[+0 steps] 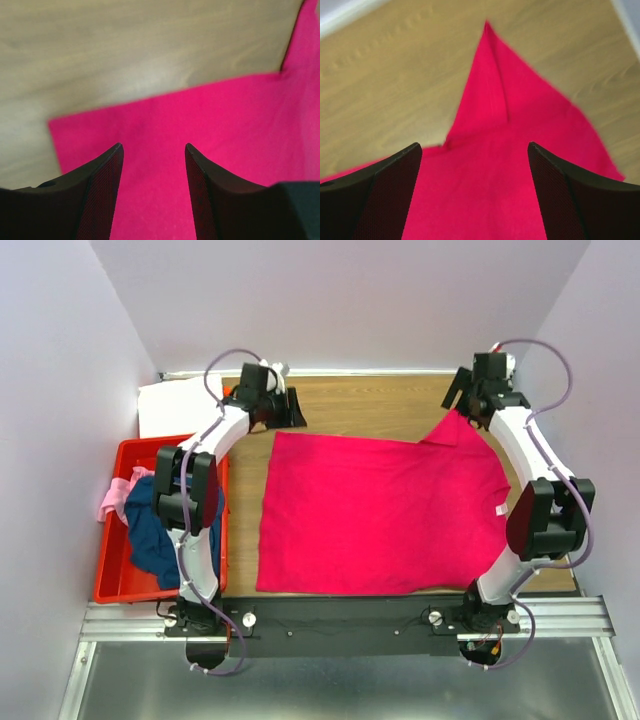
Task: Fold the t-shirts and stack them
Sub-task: Flatten the tshirt out
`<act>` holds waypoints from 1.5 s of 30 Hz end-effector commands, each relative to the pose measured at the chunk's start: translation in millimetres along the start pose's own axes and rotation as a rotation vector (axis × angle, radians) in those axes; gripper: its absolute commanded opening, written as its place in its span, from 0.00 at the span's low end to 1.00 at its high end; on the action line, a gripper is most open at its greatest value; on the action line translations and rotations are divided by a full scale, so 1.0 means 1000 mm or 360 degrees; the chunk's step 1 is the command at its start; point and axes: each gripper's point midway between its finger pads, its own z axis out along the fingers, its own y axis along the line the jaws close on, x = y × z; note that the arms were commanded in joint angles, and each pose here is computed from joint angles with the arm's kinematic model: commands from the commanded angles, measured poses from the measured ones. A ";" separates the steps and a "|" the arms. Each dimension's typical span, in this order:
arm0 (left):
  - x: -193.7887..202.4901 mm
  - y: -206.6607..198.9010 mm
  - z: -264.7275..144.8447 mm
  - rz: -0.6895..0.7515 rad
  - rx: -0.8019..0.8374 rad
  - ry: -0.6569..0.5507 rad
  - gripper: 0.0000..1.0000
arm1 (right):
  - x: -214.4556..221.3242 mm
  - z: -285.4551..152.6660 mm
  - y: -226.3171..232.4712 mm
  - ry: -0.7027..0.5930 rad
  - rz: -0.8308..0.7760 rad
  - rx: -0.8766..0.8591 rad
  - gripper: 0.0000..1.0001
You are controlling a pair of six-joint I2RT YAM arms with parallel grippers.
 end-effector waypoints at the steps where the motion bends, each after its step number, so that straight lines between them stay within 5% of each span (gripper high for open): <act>1: 0.052 0.006 0.010 -0.0051 0.0010 0.0215 0.60 | 0.076 0.006 0.001 0.0323 0.0123 -0.0068 0.92; 8: 0.089 0.022 0.036 -0.0065 0.0051 0.0469 0.60 | 0.128 0.012 -0.013 0.0503 0.0163 0.0013 0.92; 19: 0.113 0.058 0.074 -0.0195 -0.0012 0.0540 0.60 | 0.164 0.071 -0.011 0.0687 0.0108 0.0100 0.92; 28: 0.058 0.074 0.099 -0.0271 0.0034 0.0382 0.60 | 0.156 0.140 0.011 0.0732 0.0146 0.0034 0.92; 35: -0.002 0.053 0.120 -0.0197 0.0252 0.0185 0.59 | 0.119 0.183 0.069 0.0675 0.0174 -0.0317 0.92; 45: -0.089 -0.001 0.073 0.0106 0.0460 -0.0216 0.60 | 0.017 0.148 0.111 0.0336 -0.0002 -0.0680 0.92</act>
